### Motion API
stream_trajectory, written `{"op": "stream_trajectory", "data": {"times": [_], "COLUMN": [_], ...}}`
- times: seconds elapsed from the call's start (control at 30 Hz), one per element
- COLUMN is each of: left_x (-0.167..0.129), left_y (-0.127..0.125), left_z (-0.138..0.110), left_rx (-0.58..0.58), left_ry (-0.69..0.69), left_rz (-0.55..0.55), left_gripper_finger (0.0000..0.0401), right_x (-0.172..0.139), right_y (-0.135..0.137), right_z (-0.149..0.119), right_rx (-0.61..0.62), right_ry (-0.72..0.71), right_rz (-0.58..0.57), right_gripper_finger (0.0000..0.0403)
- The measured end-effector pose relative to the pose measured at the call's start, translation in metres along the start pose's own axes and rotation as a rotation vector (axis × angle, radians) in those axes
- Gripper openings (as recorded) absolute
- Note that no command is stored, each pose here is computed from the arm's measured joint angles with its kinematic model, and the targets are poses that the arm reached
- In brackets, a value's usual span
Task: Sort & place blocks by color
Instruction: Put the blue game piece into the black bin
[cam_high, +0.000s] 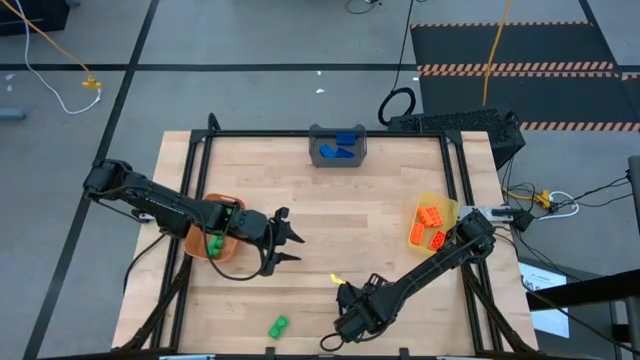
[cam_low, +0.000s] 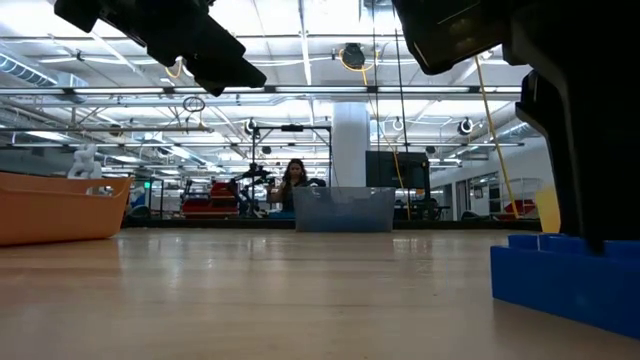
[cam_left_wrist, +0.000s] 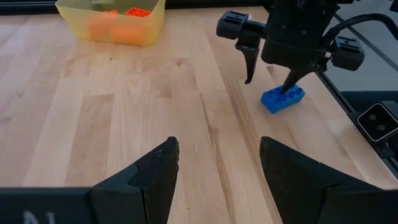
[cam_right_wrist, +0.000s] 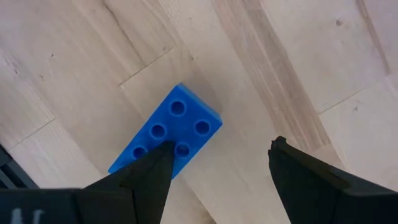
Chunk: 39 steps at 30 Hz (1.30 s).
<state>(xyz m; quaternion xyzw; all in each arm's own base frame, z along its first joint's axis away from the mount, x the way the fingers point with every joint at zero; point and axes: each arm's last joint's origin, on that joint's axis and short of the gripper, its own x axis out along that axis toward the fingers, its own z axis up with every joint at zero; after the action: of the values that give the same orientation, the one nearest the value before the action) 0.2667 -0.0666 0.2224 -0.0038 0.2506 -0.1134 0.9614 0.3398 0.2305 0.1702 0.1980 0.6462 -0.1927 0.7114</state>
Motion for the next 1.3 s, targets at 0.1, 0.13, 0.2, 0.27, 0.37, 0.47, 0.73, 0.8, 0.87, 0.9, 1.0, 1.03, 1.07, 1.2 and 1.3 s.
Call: {"op": "stream_trajectory", "data": {"times": [0.1,0.13,0.2,0.27,0.37,0.47,0.73,0.8,0.87,0.9,1.0,1.03,1.07,1.2,1.3], "left_x": [0.000,0.000,0.000,0.000,0.000,0.000,0.000,0.000,0.000,0.000,0.000,0.000,0.000,0.000,0.000], "left_y": [0.000,0.000,0.000,0.000,0.000,0.000,0.000,0.000,0.000,0.000,0.000,0.000,0.000,0.000,0.000], "left_z": [0.000,0.000,0.000,0.000,0.000,0.000,0.000,-0.001,-0.001,-0.001,-0.001,-0.001,-0.001,-0.001,-0.002], "left_rx": [0.000,0.000,0.000,0.000,0.000,0.000,0.001,0.003,0.003,0.003,0.003,0.003,0.002,0.002,0.002], "left_ry": [0.000,0.000,0.000,0.000,0.000,0.000,0.002,0.005,0.005,0.006,0.007,0.007,0.008,0.008,0.016], "left_rz": [0.000,0.000,0.000,-0.001,0.000,0.000,0.000,0.000,0.000,0.000,0.000,0.000,0.000,0.000,0.000], "left_gripper_finger": [0.0223,0.0223,0.0223,0.0223,0.0223,0.0223,0.0223,0.0223,0.0223,0.0223,0.0223,0.0223,0.0223,0.0223,0.0223], "right_x": [0.000,0.000,0.000,0.000,0.000,0.000,0.001,0.001,0.002,0.002,0.002,0.002,0.002,0.000,-0.018], "right_y": [0.000,0.000,0.000,-0.001,-0.003,-0.008,-0.026,-0.030,-0.034,-0.035,-0.038,-0.039,-0.040,-0.044,-0.046], "right_z": [0.000,0.000,0.000,0.001,0.002,0.007,0.026,0.030,0.034,0.035,0.040,0.041,0.042,0.043,0.042], "right_rx": [0.000,0.000,-0.001,0.000,-0.003,-0.013,-0.033,-0.038,-0.045,-0.048,-0.053,-0.053,-0.051,-0.076,-0.088], "right_ry": [-0.010,-0.010,-0.011,-0.010,-0.010,-0.035,-0.033,-0.036,-0.046,-0.047,-0.045,-0.044,-0.044,-0.072,-0.135], "right_rz": [-0.005,-0.005,-0.006,-0.008,-0.025,-0.065,-0.164,-0.191,-0.214,-0.220,-0.227,-0.228,-0.231,-0.274,-0.262], "right_gripper_finger": [0.0247,0.0247,0.0247,0.0247,0.0247,0.0247,0.0247,0.0247,0.0247,0.0247,0.0247,0.0247,0.0247,0.0247,0.0247]}}
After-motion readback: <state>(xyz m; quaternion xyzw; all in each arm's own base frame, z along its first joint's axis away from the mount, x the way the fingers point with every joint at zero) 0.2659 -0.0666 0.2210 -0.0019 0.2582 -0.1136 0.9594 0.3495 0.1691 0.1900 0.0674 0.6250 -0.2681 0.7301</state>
